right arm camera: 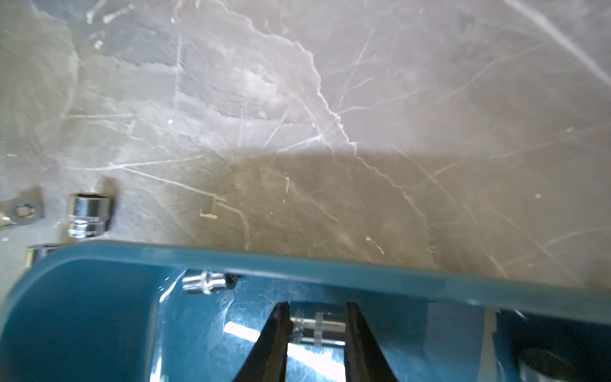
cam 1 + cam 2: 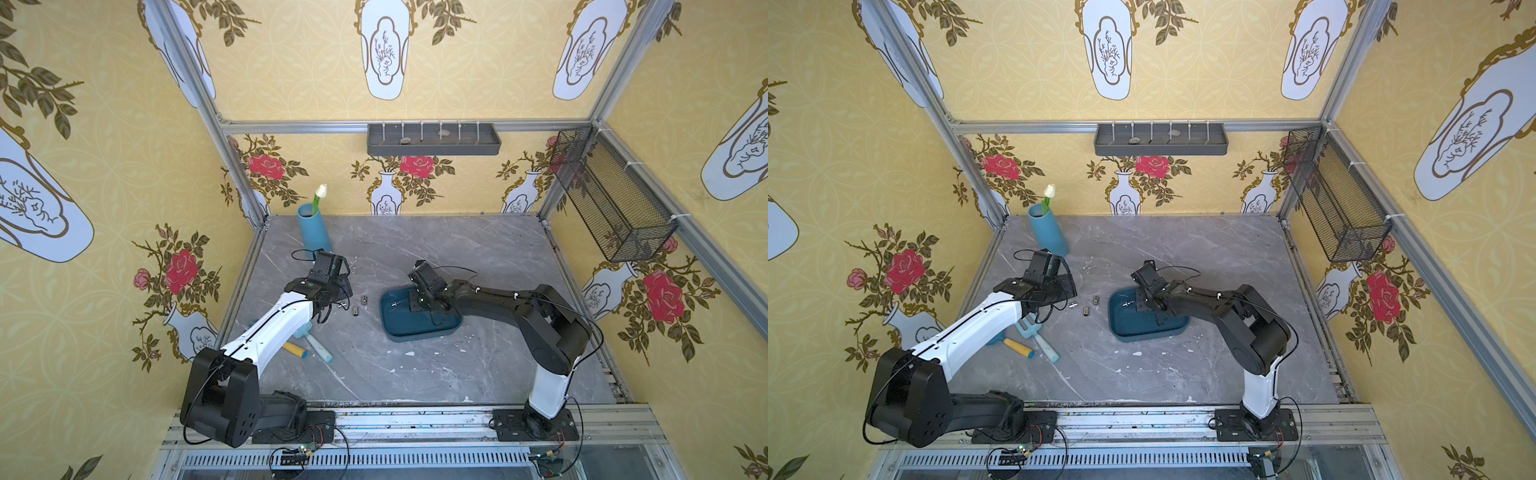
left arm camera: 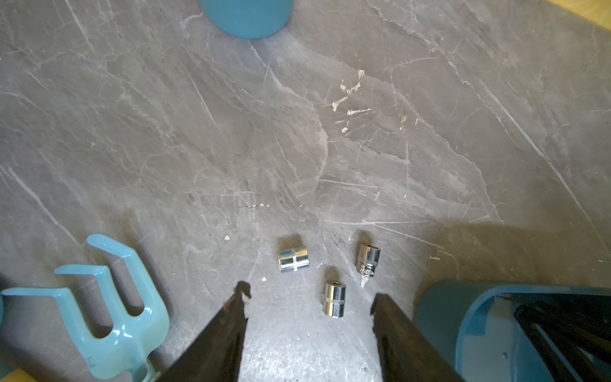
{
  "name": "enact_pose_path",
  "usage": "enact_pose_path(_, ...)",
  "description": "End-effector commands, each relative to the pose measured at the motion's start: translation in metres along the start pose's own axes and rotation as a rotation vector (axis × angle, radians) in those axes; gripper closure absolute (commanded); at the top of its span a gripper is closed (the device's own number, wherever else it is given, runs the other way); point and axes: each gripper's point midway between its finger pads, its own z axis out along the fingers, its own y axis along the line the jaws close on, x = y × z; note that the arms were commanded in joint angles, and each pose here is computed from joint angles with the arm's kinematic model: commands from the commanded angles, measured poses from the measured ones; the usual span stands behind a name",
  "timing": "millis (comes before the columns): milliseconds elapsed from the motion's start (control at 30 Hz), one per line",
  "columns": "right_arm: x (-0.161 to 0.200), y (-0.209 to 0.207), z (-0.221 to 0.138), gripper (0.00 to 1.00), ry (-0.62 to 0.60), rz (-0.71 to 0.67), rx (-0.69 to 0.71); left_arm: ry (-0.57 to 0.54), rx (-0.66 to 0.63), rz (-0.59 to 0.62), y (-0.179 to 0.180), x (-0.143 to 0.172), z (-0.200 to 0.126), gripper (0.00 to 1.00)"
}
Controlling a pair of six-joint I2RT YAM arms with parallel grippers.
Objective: Take out the socket from the storage box
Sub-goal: Pick up the socket head from the storage box, then place the socket head at the center of the board.
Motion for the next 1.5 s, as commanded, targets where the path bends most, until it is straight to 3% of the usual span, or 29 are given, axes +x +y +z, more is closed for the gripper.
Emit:
enact_pose_path(0,-0.003,-0.003,-0.015,0.74,-0.019,-0.009,0.019,-0.001,0.004,0.003,0.000,-0.001,-0.002,0.34)
enact_pose_path(367,-0.029,-0.023,-0.088,0.75,-0.108,-0.033,0.039,0.002,0.012,-0.004,-0.003,-0.003,-0.001,0.34)
enact_pose_path(633,-0.054,-0.081,-0.124,0.75,-0.167,0.049,0.054,0.004,0.015,-0.007,-0.005,-0.004,-0.001,0.34)
enact_pose_path(1000,-0.040,-0.177,-0.101,0.75,-0.094,0.199,0.123,0.012,0.010,-0.004,-0.005,-0.004,0.000,0.34)
enact_pose_path(1467,-0.012,-0.215,-0.054,0.76,0.030,0.253,0.169,0.017,0.004,0.003,-0.005,-0.005,0.001,0.34)
